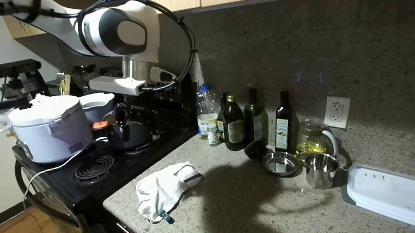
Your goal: Take the wrapper off the towel
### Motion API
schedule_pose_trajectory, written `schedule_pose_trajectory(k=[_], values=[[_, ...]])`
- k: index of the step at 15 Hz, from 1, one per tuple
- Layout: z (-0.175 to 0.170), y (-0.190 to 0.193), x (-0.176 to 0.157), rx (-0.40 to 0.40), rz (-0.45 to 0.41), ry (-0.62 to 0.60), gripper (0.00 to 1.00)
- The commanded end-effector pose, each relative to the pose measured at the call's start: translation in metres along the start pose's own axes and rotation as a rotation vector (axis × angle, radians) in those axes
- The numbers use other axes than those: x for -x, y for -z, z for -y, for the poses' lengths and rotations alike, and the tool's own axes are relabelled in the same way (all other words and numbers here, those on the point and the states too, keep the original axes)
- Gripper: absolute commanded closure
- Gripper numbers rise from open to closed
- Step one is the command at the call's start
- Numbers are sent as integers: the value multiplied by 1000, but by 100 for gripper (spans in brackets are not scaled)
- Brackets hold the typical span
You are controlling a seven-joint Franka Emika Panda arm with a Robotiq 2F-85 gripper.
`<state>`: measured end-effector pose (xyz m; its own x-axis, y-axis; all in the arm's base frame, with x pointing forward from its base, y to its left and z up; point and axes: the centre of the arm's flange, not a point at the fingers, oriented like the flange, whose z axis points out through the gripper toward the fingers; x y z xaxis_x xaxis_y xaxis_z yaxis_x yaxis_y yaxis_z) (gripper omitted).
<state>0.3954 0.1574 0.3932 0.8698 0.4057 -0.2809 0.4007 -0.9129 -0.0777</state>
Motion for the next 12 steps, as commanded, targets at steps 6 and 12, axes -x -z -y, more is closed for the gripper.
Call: schedule_pose_trajectory(k=[6, 12], values=[[-37, -26, -53, -51, 71, 405, 28], [-54, -56, -70, -26, 59, 536, 73]])
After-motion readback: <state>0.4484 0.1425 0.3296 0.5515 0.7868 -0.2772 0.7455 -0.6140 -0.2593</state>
